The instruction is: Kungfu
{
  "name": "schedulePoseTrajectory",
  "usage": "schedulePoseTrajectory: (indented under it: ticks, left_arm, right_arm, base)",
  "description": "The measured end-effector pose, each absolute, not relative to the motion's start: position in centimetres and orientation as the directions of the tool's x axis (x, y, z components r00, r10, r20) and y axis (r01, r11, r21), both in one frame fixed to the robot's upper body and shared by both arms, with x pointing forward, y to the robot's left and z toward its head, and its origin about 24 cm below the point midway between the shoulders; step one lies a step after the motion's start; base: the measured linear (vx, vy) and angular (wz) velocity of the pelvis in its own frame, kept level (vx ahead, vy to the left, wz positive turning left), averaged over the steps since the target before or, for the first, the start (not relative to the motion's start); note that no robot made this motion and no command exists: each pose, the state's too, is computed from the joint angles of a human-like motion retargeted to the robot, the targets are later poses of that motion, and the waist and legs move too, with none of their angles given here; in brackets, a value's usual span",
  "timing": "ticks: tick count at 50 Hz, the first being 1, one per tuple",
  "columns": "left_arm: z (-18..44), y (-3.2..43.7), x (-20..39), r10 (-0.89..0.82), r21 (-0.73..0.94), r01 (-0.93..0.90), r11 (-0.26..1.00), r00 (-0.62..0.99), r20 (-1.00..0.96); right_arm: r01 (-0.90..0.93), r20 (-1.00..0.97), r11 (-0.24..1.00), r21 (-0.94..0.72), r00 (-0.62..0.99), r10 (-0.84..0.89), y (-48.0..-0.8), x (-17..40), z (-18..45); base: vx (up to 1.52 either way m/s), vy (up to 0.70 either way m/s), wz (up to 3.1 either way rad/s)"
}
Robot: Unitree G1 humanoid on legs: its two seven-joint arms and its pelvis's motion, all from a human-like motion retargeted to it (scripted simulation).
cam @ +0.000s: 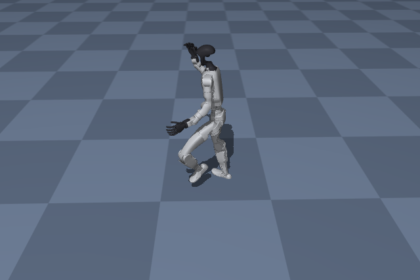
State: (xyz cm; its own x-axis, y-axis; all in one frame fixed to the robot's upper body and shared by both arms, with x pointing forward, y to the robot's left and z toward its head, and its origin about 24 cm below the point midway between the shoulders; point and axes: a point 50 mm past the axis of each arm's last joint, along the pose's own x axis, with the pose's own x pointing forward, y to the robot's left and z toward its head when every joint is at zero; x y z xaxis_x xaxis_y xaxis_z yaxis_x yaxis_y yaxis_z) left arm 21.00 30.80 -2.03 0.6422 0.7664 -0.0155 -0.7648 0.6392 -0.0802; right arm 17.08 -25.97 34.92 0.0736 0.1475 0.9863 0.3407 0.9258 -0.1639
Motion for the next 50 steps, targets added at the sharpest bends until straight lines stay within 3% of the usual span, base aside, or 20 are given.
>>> schedulePoseTrajectory:
  ticks: [5, 12, 15, 19, 22, 26, 29, 32, 35, 38, 40, 42, 44, 45, 46, 47, 48, 50]
  left_arm:
    - [5.2, 33.7, 25.1, 0.748, -0.148, -0.736, 0.66, 0.626, 0.221]
    - [21.4, 34.1, 31.4, 0.632, -0.245, -0.625, 0.741, 0.525, 0.57]
    - [25.7, 34.7, 32.1, 0.609, -0.197, -0.67, 0.715, 0.459, 0.647]
    - [27.5, 33.8, 34.6, 0.627, -0.24, -0.617, 0.749, 0.544, 0.558]
    - [29.6, 32.7, 34.0, 0.553, -0.242, -0.555, 0.796, 0.504, 0.663]
    - [31.0, 32.0, 33.5, 0.549, -0.204, -0.624, 0.755, 0.43, 0.717]
    - [29.5, 31.3, 34.4, 0.533, -0.19, -0.576, 0.795, 0.514, 0.672]
    - [24.2, 29.6, 36.4, 0.455, -0.14, -0.453, 0.88, 0.723, 0.519]
    - [14.6, 27.3, 36.8, 0.305, -0.033, -0.307, 0.951, 0.913, 0.271]
    - [-0.3, 21.0, 33.4, 0.209, -0.028, -0.223, 0.974, 0.945, -0.25]
    - [-7.8, 15.3, 28.0, -0.026, -0.179, -0.087, 0.98, 0.834, -0.551]
    - [-10.7, 12.9, 24.3, -0.144, -0.358, -0.131, 0.925, 0.749, -0.646]
    - [-11.7, 8.1, 21.8, -0.077, -0.409, -0.307, 0.859, 0.713, -0.697]
    - [-11.7, 5.3, 20.4, -0.045, -0.427, -0.386, 0.818, 0.696, -0.717]
    - [-10.4, 5.1, 22.3, -0.037, -0.447, -0.343, 0.826, 0.759, -0.65]
    - [-9.0, 4.7, 23.9, -0.065, -0.451, -0.241, 0.859, 0.823, -0.564]
    - [-7.5, 4.1, 25.2, -0.17, -0.392, -0.022, 0.919, 0.878, -0.447]
    - [-6.2, 3.1, 26.4, -0.395, -0.195, 0.344, 0.918, 0.826, -0.403]
  right_arm:
    - [0.028, 0.939, 1.0, -0.008, 0.344, -0.002, -25.9, 25.8, 31.0]
    - [-0.271, 0.817, 0.923, 0.274, 0.572, -0.075, -19.5, 35.8, 29.7]
    - [-0.324, 0.78, 0.913, 0.248, 0.626, 0.01, -16.7, 38.0, 29.6]
    - [-0.402, 0.706, 0.907, 0.122, 0.678, 0.206, -11.6, 39.4, 30.8]
    - [-0.379, 0.766, 0.92, 0.103, 0.62, 0.17, -12.1, 38.4, 32.4]
    - [-0.191, 0.867, 0.982, -0.014, 0.487, 0.107, -13.6, 36.3, 35.2]
    - [-0.083, 0.835, 0.984, -0.157, 0.521, 0.177, -14.0, 36.4, 34.4]
    - [-0.067, 0.669, 0.959, -0.275, 0.703, 0.241, -15.4, 38.0, 29.3]
    - [-0.175, 0.346, 0.917, -0.358, 0.888, 0.305, -17.0, 38.5, 19.0]
    - [-0.258, -0.115, 0.923, -0.285, 0.965, 0.234, -18.1, 34.8, 4.1]
    - [-0.272, -0.563, 0.933, -0.234, 0.821, 0.098, -19.0, 27.7, -7.0]
    - [-0.341, -0.944, 0.908, -0.243, 0.298, -0.14, -21.2, 16.1, -14.7]
    - [-0.441, -0.903, 0.887, -0.14, -0.311, -0.297, -23.8, 2.8, -16.0]
    - [-0.447, -0.783, 0.893, -0.055, -0.535, -0.316, -24.7, -3.2, -15.1]
    - [-0.421, -0.663, 0.907, -0.006, -0.677, -0.319, -26.0, -8.7, -13.6]
    - [-0.379, -0.55, 0.925, 0.026, -0.778, -0.304, -26.5, -13.7, -11.7]
    - [-0.319, -0.49, 0.947, 0.024, -0.83, -0.267, -26.1, -18.1, -10.0]
    - [-0.181, -0.451, 0.984, 0.001, -0.878, -0.161, -22.2, -25.0, -7.4]
  base:
    - [0.3, 0.12, 1.38]
    - [0.59, 0.13, 1.58]
    - [1.08, 0.27, 1.88]
    - [0.67, 0.16, 2.28]
    - [0.97, -0.11, 1.68]
    - [0.62, 0.04, 1.82]
    - [0.48, -0.01, 1.77]
    - [0.65, -0.13, 1.6]
    - [0.47, -0.12, 1.15]
    - [0.32, 0.06, 1.52]
    - [0.31, 0.08, 1.67]
    - [0.33, 0.06, 2.48]
    - [0.2, 0.06, 1.54]
    - [0.3, -0.12, 0.12]
    - [0.26, -0.2, -0.48]
    - [0.11, -0.23, -0.8]
    - [0.03, -0.25, -0.42]
    - [0.03, -0.32, 0.33]
